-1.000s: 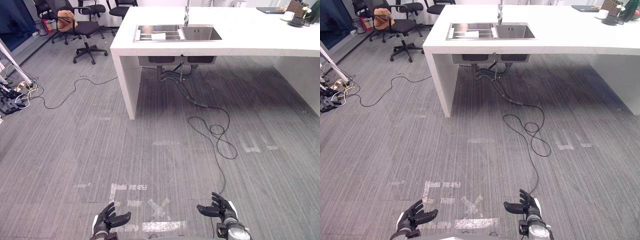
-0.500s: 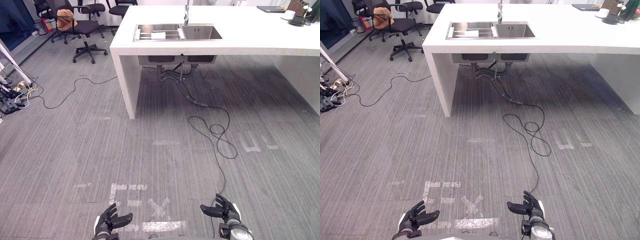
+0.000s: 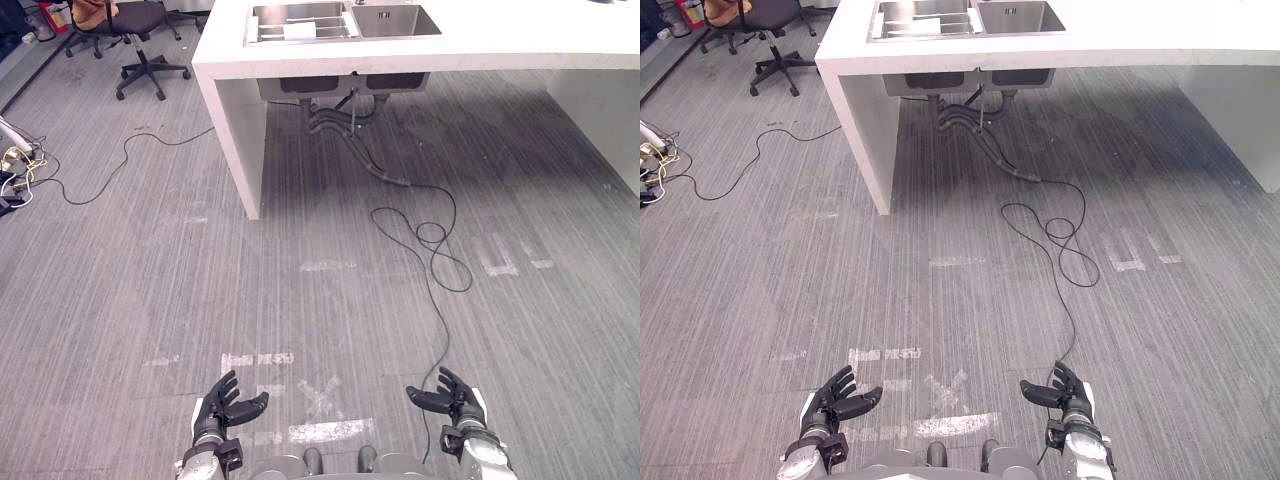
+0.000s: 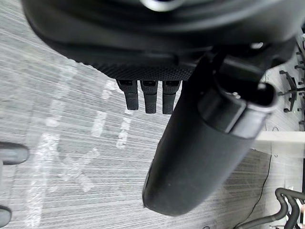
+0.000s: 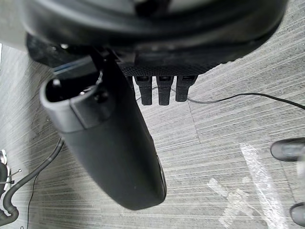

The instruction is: Walk over to the sink, pick up the cup, carry it to the dishwasher, place the cup inside the dishwasher, then close the dishwasher door

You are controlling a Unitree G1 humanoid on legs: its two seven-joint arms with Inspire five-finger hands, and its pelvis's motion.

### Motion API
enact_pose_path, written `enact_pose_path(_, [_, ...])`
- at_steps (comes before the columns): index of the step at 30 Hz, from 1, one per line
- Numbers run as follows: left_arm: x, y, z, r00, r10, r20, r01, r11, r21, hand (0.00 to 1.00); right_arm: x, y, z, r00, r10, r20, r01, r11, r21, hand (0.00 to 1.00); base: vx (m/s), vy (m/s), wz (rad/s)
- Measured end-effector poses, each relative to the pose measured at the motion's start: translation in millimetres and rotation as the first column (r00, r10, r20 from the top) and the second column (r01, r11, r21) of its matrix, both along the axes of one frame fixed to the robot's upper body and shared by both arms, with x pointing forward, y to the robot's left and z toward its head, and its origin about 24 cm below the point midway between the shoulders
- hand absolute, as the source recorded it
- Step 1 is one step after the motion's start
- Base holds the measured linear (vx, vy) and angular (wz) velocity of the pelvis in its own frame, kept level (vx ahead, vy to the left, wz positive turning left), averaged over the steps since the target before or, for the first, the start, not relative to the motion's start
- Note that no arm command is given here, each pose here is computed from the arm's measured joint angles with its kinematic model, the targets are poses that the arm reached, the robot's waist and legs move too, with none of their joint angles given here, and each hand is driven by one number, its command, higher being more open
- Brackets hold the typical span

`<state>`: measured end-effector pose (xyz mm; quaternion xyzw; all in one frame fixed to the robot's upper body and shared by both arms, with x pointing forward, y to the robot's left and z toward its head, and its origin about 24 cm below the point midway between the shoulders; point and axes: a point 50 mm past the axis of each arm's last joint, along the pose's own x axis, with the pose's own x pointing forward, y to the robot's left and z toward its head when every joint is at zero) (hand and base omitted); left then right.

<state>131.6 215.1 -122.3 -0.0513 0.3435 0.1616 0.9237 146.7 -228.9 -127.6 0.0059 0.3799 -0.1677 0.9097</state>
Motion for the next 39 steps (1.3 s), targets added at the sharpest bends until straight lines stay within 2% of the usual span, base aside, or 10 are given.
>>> enact_pose_path(3, [0, -1, 0, 1.000, -0.004, -0.001, 0.004, 1.000, -0.004, 0.90, -3, 5, -2, 1.000, 0.021, -0.018, -0.020, 1.000, 0.009, 0.90, 0.32, 0.009, 0.20])
enact_pose_path(9, [27, -4, 9, 0.998, -0.022, 0.066, 0.023, 1.000, -0.003, 0.90, 8, 0, 3, 0.999, 0.044, 0.003, -0.043, 0.999, -0.014, 0.90, 0.46, -0.082, 0.37])
enact_pose_path(15, [24, -23, 3, 0.999, 0.006, 0.049, -0.002, 0.998, -0.064, 0.90, 5, 3, 1, 0.998, 0.056, -0.008, -0.056, 0.998, -0.015, 0.90, 0.58, -0.188, 0.13])
enact_pose_path(20, [39, -42, 15, 0.991, -0.008, 0.135, 0.023, 0.993, -0.114, 0.90, 23, 11, 14, 0.994, 0.026, 0.103, -0.027, 1.000, 0.007, 0.90, 0.38, -0.046, -0.26])
enact_pose_path(23, [43, -45, 17, 0.989, -0.015, 0.148, 0.033, 0.992, -0.121, 0.90, 24, 11, 12, 0.995, -0.022, 0.099, 0.018, 0.999, 0.036, 0.90, 0.30, 0.141, -0.15])
enact_pose_path(26, [36, -45, 12, 0.993, -0.021, 0.119, 0.036, 0.992, -0.123, 0.90, 14, 6, 5, 0.998, -0.035, 0.043, 0.034, 0.999, 0.030, 0.90, 0.32, 0.233, -0.21])
enact_pose_path(28, [33, -33, 9, 0.995, -0.023, 0.094, 0.032, 0.995, -0.092, 0.90, 10, 16, -1, 0.999, -0.034, 0.016, 0.033, 0.998, 0.059, 0.90, 0.39, 0.231, -0.07])
enact_pose_path(34, [23, -31, 5, 0.996, -0.080, 0.046, 0.083, 0.994, -0.066, 0.90, 7, 30, -4, 1.000, 0.020, 0.004, -0.021, 0.996, 0.081, 0.90, 0.35, 0.167, -0.14])
enact_pose_path(36, [28, -32, 10, 0.994, -0.084, 0.076, 0.089, 0.994, -0.063, 0.90, 7, 34, -5, 0.999, 0.037, 0.004, -0.037, 0.995, 0.089, 0.90, 0.35, 0.035, 0.09])
enact_pose_path(39, [49, -39, 33, 0.974, -0.083, 0.209, 0.097, 0.993, -0.060, 0.90, 7, 38, -4, 0.998, 0.059, 0.006, -0.059, 0.994, 0.088, 0.90, 0.40, -0.078, 0.38])
